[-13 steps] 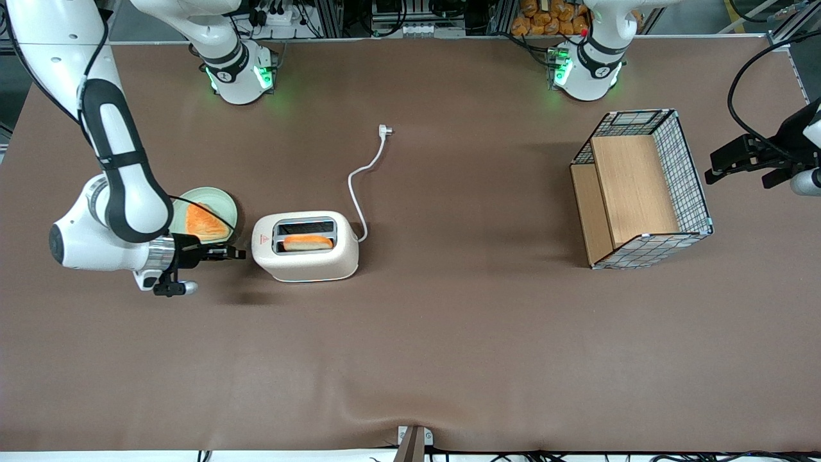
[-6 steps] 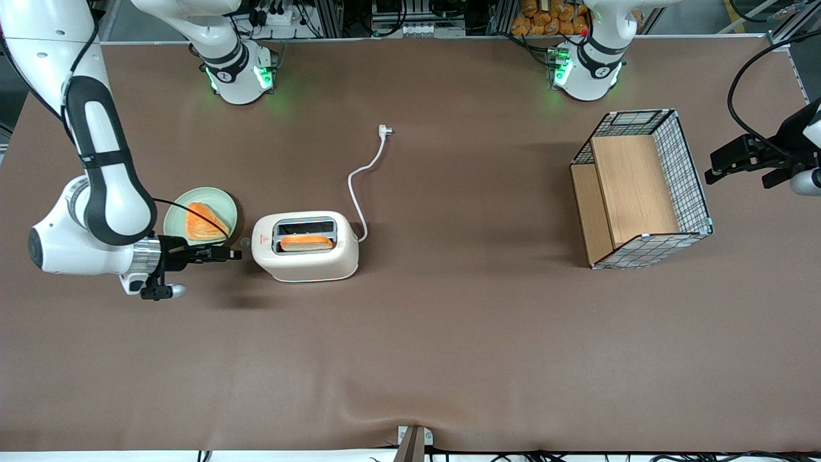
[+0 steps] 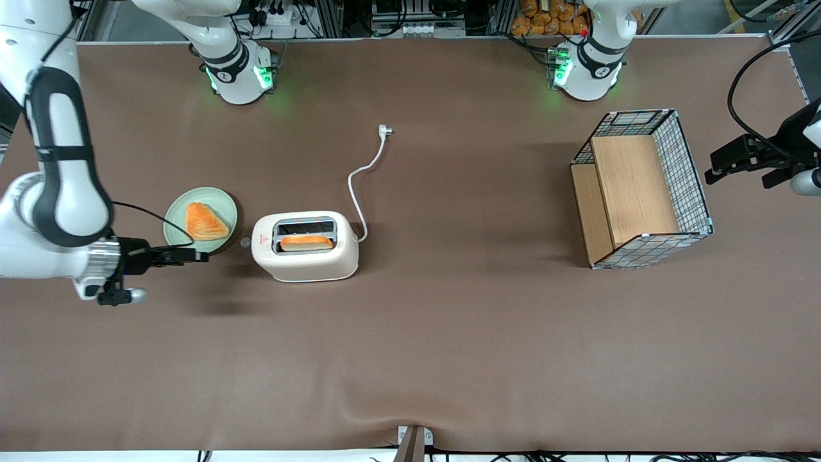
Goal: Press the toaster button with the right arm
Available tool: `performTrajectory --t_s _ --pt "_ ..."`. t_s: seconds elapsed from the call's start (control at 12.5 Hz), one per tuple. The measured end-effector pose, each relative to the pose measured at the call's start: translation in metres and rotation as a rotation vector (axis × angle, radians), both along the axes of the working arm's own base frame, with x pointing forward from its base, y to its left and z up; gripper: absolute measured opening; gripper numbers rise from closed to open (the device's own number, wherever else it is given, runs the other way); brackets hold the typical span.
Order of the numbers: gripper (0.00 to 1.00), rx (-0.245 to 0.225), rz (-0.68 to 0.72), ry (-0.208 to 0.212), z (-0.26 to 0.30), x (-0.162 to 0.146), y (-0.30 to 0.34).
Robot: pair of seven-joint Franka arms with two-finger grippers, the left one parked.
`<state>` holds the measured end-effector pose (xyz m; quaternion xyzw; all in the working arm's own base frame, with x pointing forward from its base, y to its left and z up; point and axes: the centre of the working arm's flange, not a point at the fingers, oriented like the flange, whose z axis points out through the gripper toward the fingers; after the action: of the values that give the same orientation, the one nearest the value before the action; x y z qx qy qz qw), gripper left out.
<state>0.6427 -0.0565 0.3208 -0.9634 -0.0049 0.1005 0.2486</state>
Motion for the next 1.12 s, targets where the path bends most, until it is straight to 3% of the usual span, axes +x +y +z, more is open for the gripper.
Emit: performTrajectory --t_s 0.4,0.88,0.96,1.12 --pt "1.00 -0.082 0.052 -0.060 0.055 0.012 -0.015" --pt "1.00 -0.104 0.007 -0.061 0.118 -0.009 -0.040" --pt "1.00 -0.127 -0.005 -0.054 0.129 -0.013 -0.040" --pt "1.00 -0.219 -0.028 -0.045 0.156 -0.019 -0.031"
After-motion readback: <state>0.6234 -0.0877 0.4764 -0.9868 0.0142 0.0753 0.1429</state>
